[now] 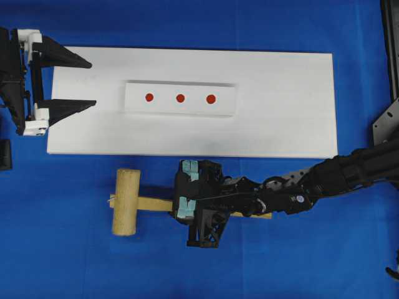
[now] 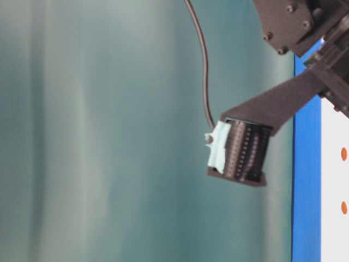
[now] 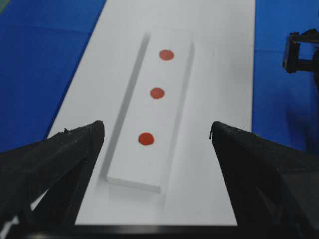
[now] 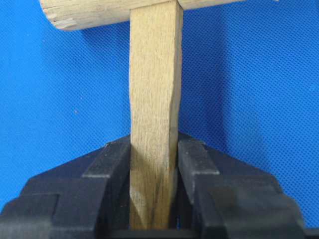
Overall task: Hit the mark with a hammer.
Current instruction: 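Lower the mallet onto the table and open the right gripper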
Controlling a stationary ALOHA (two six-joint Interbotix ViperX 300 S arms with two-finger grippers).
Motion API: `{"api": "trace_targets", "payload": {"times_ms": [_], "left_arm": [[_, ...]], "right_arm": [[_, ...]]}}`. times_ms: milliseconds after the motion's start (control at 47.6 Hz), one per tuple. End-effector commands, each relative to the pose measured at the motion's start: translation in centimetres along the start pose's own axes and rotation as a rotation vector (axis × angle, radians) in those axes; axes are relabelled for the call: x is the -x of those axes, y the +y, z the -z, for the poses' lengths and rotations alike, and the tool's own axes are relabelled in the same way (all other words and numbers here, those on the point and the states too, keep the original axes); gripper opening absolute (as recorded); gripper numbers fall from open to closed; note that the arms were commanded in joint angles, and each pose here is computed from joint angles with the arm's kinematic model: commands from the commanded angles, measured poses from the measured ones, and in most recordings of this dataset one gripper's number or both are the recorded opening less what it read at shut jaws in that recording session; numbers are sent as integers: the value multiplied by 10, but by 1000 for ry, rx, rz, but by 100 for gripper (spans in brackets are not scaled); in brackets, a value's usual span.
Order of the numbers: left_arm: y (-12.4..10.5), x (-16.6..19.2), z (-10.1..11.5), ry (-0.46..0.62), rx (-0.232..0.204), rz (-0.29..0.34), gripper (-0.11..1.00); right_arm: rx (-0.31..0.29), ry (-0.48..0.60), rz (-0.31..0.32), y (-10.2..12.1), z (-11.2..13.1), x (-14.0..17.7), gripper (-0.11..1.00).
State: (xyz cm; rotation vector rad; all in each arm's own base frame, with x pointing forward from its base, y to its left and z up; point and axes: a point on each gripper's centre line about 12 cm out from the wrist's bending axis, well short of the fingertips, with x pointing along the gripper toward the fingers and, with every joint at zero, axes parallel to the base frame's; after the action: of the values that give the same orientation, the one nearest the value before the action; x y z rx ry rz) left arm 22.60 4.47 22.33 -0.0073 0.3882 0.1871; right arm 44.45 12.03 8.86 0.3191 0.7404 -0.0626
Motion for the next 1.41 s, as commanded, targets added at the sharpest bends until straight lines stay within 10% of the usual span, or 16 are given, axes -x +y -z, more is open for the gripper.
{"api": "trace_targets", "payload": {"times_ms": [0,904,1241,1388], "left_arm": [[1,0,-3,-14,3,-3,86],[1,0,-4,-15,6,-4,86],[1,0,-4,-17,15,-4,86],[1,0,-4,-15,15,-3,86]], "right_arm": [[7,2,-38,9,-4,5,8],[23,11,-45,8,-3,6,9],[20,-72,-14,4,-19,29,89],[48,-160,8,-3,-35,65,83]]}}
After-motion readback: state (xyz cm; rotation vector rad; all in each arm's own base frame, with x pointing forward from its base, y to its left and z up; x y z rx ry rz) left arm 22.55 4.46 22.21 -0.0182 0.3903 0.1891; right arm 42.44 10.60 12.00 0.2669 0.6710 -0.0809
